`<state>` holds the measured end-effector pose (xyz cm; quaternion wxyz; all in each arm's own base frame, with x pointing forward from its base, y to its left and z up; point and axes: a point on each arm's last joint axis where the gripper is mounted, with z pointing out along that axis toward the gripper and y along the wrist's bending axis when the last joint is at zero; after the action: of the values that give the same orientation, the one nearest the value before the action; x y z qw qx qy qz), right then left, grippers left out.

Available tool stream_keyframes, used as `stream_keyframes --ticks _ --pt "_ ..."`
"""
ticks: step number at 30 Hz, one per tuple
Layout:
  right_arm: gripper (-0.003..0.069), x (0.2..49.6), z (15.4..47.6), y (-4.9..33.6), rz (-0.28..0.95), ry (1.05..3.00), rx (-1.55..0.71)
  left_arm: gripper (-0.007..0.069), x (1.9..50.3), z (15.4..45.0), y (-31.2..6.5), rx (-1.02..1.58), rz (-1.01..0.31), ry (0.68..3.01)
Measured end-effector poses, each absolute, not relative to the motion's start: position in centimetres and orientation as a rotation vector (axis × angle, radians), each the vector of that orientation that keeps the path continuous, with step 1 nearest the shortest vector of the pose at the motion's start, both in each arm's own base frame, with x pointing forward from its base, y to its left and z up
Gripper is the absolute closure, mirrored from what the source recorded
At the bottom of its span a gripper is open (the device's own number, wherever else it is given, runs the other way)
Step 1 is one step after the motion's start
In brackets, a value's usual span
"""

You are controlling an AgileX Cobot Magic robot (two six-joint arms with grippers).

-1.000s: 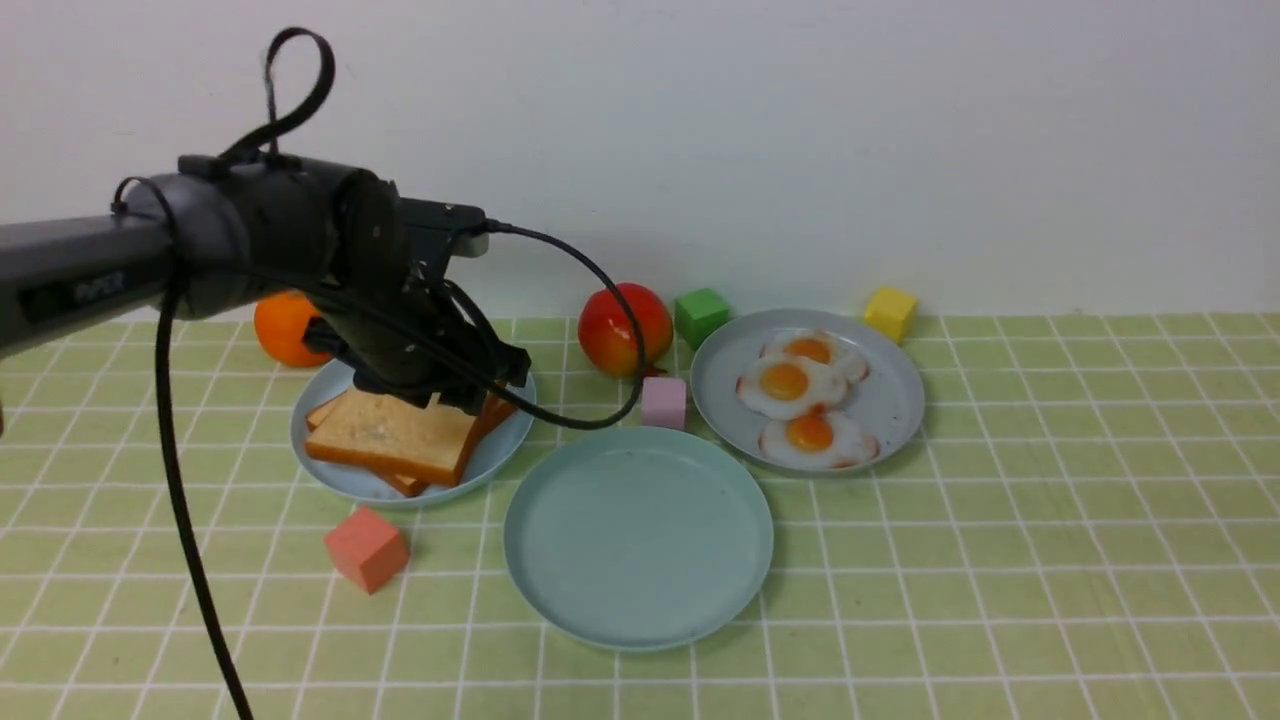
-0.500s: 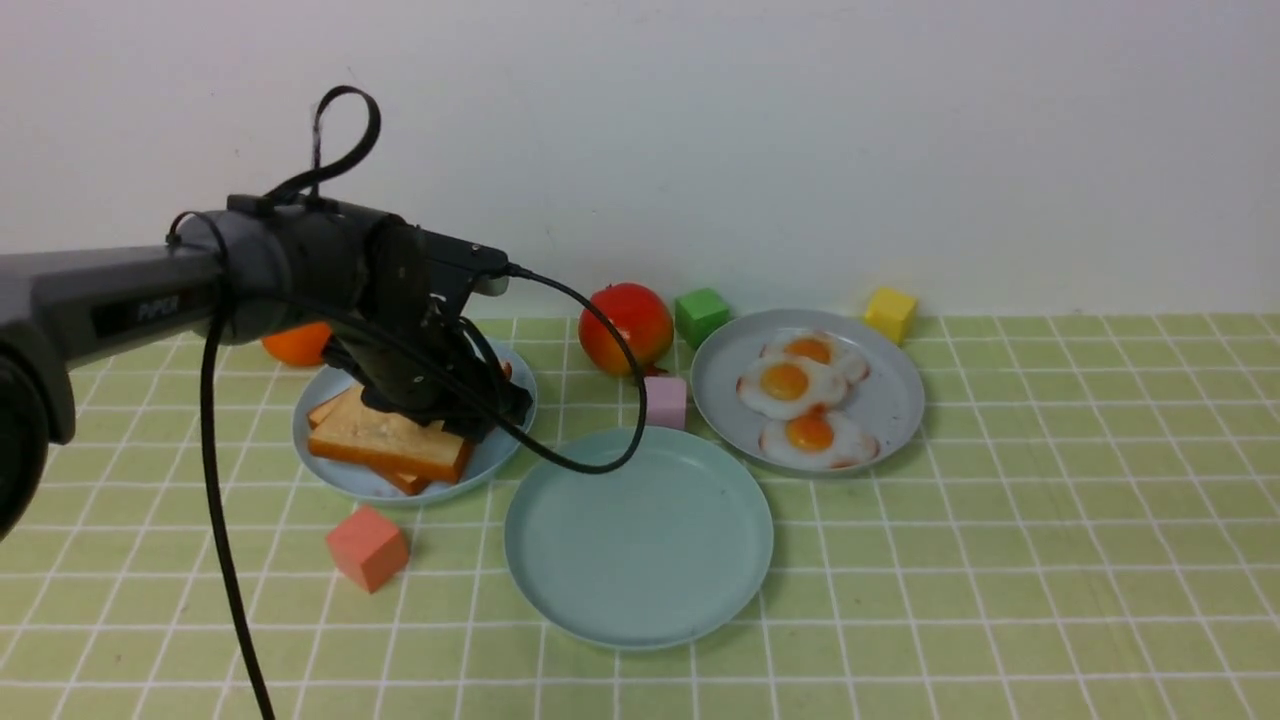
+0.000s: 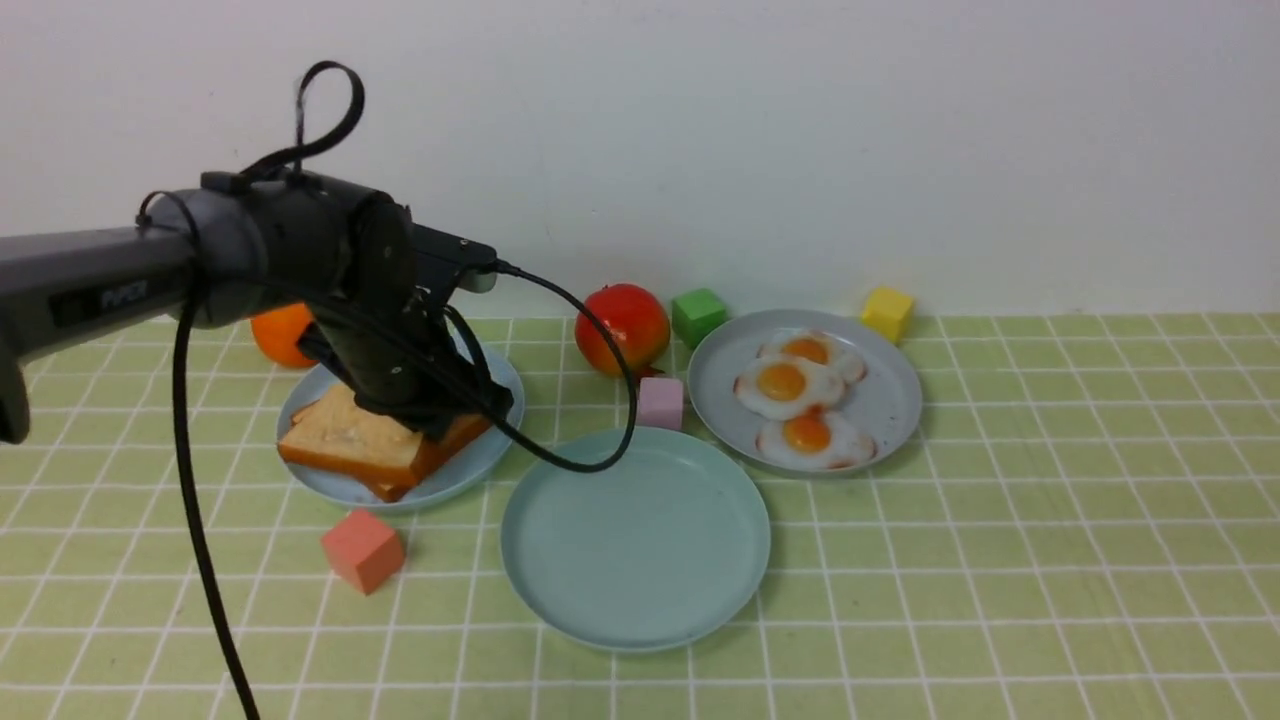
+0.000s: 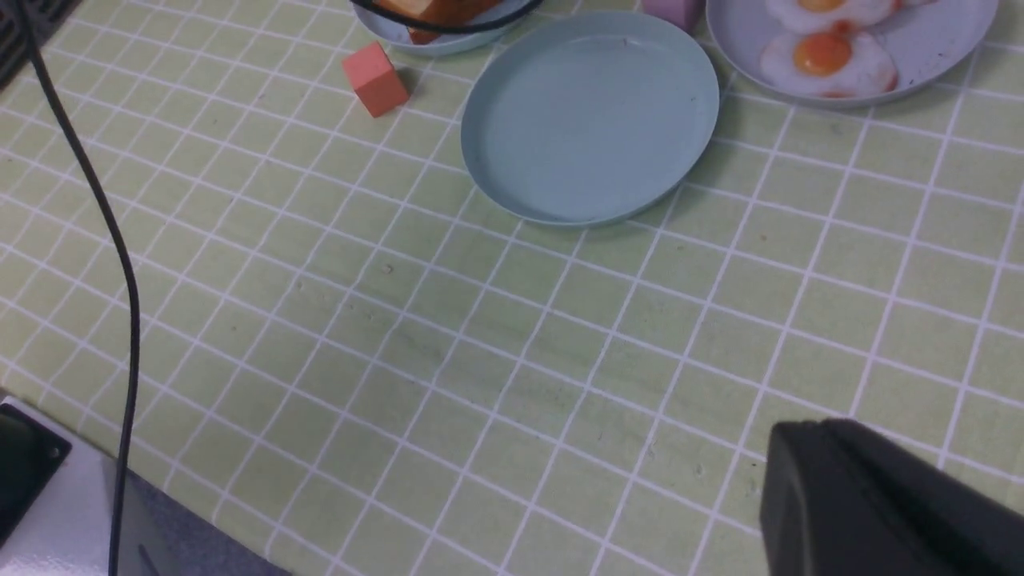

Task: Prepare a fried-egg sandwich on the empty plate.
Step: Use the left arm to grab a slice of bread, then use the left arm to put a slice of bread into the empty plate in the middle

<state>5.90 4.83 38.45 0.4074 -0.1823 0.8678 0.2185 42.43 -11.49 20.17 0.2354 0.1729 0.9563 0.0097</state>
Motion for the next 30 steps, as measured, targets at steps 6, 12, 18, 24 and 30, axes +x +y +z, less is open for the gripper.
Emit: stream_keyframes --ticks 6,12,18,24,30 --pt "0.0628 5.1 38.6 4.7 0.546 2.160 -0.464 0.0612 41.2 24.6 -11.1 0.452 0.019 2.550" --pt "0.0627 4.1 38.7 4.4 0.515 2.129 -0.469 0.0612 39.9 26.4 -11.3 0.464 0.019 2.549" --pt "0.0627 3.5 38.7 4.2 0.487 2.114 -0.472 0.0612 35.8 28.1 -17.7 0.690 -0.051 2.463" --pt "0.0627 2.9 38.8 4.0 0.459 2.092 -0.473 0.0612 32.1 26.3 -25.0 0.941 -0.137 2.387" --pt "0.0627 2.3 38.8 3.9 0.449 2.076 -0.474 0.0612 31.7 23.3 -27.4 1.029 -0.115 2.383"
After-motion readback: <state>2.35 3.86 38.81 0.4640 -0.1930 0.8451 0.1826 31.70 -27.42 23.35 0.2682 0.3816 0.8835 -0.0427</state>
